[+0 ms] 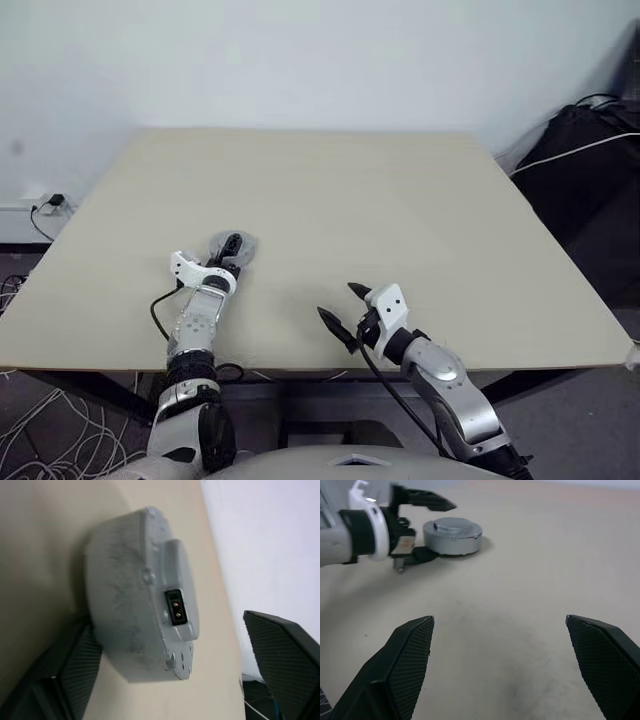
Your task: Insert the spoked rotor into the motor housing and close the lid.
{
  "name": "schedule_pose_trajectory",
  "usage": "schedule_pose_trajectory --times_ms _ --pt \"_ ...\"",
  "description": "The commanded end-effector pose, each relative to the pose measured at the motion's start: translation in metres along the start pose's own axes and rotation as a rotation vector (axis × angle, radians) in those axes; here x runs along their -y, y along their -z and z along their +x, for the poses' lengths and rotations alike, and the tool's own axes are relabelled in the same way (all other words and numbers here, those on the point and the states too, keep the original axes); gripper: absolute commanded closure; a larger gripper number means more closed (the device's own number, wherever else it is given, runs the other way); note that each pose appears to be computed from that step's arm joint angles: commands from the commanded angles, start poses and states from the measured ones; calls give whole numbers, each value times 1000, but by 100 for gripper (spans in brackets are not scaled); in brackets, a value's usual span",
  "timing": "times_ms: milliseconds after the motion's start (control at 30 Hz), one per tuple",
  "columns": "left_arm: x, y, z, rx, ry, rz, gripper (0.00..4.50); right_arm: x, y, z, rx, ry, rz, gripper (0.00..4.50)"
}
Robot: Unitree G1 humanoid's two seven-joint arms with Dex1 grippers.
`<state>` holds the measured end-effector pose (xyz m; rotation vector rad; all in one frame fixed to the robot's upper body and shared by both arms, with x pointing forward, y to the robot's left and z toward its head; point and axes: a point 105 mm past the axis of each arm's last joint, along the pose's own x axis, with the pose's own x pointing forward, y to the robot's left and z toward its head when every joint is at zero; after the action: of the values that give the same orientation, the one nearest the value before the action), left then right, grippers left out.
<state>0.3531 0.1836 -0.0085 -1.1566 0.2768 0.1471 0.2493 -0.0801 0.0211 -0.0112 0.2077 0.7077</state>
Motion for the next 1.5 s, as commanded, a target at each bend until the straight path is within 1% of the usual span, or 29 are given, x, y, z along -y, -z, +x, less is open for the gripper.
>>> schedule_pose_trajectory --times_ms 33,200,333,400,500,533,633,733,833,933,1067,1167,1433,1500 --pt "-5 -1 -14 -6 -21 10 4 3 -10 0 31 11 -12 0" --pt "-21 13 -46 -105 -46 64 4 3 -8 0 20 5 8 0" --pt "-24 23 -69 -190 -18 151 4 3 -6 1 14 3 27 0" --pt "-23 29 -82 -247 32 313 4 2 -6 1 15 1 36 0" --pt "-18 31 -96 -247 114 513 4 5 -9 2 45 28 84 0" --pt "-17 31 -99 -238 139 579 4 6 -9 2 53 39 89 0" --pt "-12 33 -105 -191 190 691 4 9 -9 0 61 69 85 0" --pt "-6 35 -111 -115 236 831 4 12 -7 -3 68 114 70 0" --pt "3 36 -118 5 275 954 4 19 -5 -10 78 176 36 0" --pt "3 39 -124 74 292 1057 4 26 -4 -16 96 256 6 0" --pt "5 39 -130 182 291 1077 4 34 -3 -24 115 345 -32 0" --pt "7 38 -134 232 303 1124 4 38 0 -30 123 400 -79 0" --pt "11 29 -133 349 292 1213 4 43 4 -34 131 455 -153 0" --pt "13 27 -133 383 284 1232 4 45 4 -34 134 488 -143 0"
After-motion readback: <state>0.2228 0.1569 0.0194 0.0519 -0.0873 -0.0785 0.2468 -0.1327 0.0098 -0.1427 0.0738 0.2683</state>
